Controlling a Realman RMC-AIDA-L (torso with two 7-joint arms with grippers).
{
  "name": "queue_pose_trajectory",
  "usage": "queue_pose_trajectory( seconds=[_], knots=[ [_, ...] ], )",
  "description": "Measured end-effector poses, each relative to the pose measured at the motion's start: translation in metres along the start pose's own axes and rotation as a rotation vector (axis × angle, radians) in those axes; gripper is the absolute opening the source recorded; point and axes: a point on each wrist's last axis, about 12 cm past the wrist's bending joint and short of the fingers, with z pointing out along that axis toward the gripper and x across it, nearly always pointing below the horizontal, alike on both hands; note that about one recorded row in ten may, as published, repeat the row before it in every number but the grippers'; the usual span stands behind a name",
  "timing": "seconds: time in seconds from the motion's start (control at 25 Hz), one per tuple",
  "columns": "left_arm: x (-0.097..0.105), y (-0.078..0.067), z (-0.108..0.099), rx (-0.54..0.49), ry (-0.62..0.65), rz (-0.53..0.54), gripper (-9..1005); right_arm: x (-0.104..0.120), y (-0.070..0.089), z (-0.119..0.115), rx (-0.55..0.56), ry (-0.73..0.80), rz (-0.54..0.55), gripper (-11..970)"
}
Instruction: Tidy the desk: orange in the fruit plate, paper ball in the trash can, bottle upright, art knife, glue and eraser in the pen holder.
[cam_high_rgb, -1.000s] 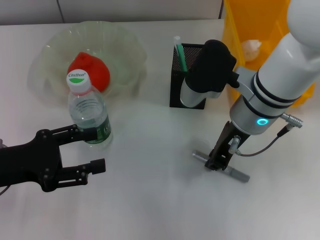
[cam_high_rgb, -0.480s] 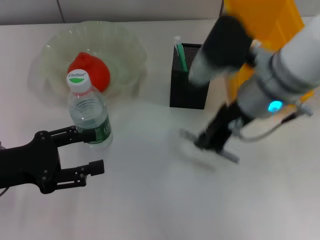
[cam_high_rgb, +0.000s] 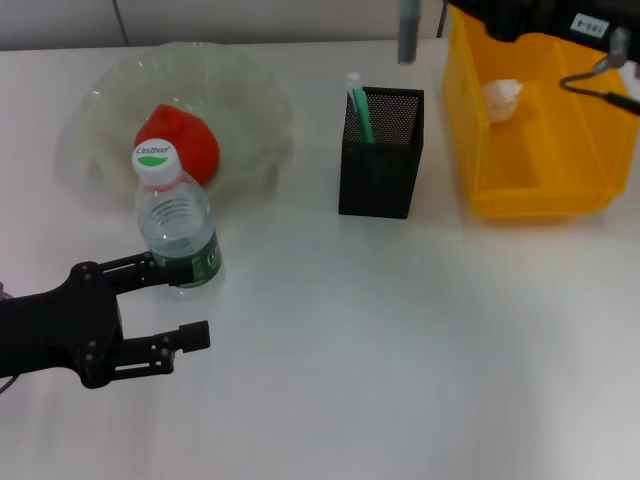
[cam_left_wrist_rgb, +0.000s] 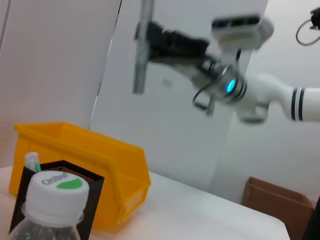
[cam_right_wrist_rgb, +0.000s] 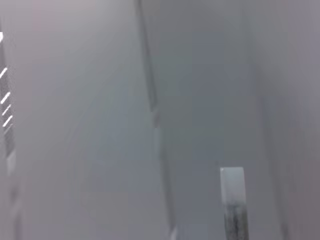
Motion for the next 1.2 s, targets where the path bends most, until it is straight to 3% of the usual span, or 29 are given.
queue_pose_trajectory(
  seconds=[0.04,0.16,0.2,0.4,0.68,0.92,0.96,1.0,1.12,1.2],
  knots=[
    [0.000,0.000,0.000,0.001,-0.001,0.000,790,0.000,0.000,0.000,0.000,0.000,0.000,138],
    [-0.001,0.001,0.001,0.003,-0.002,0.001,791,0.034,-0.005,0.000,0.099,-0.079,-0.056,138],
    [-0.001,0.001,0.002,0.004,-0.002,0.002,791,0.052,-0.007,0.004,0.162,-0.066,-0.075,138],
    [-0.002,0.001,0.002,0.005,-0.002,0.003,791,0.081,-0.013,0.016,0.256,0.044,-0.061,137],
    [-0.001,0.001,0.002,-0.002,-0.003,0.008,791,0.096,-0.013,0.017,0.291,0.132,-0.036,152],
    [0.000,0.000,0.002,0.001,-0.005,0.008,791,0.089,-0.010,0.011,0.249,0.091,0.016,347],
    [0.000,0.000,0.001,0.003,-0.005,0.008,791,0.082,-0.009,0.008,0.226,0.063,0.030,446],
    [0.000,-0.001,0.001,0.007,-0.007,0.008,791,0.074,-0.007,0.003,0.192,0.032,0.038,546],
    [-0.003,-0.003,-0.002,0.031,-0.008,0.009,792,0.052,0.007,-0.017,0.033,0.020,0.018,674],
    [-0.007,-0.005,-0.005,0.060,-0.009,0.014,792,0.043,0.026,-0.033,-0.133,0.086,0.000,760]
  ],
)
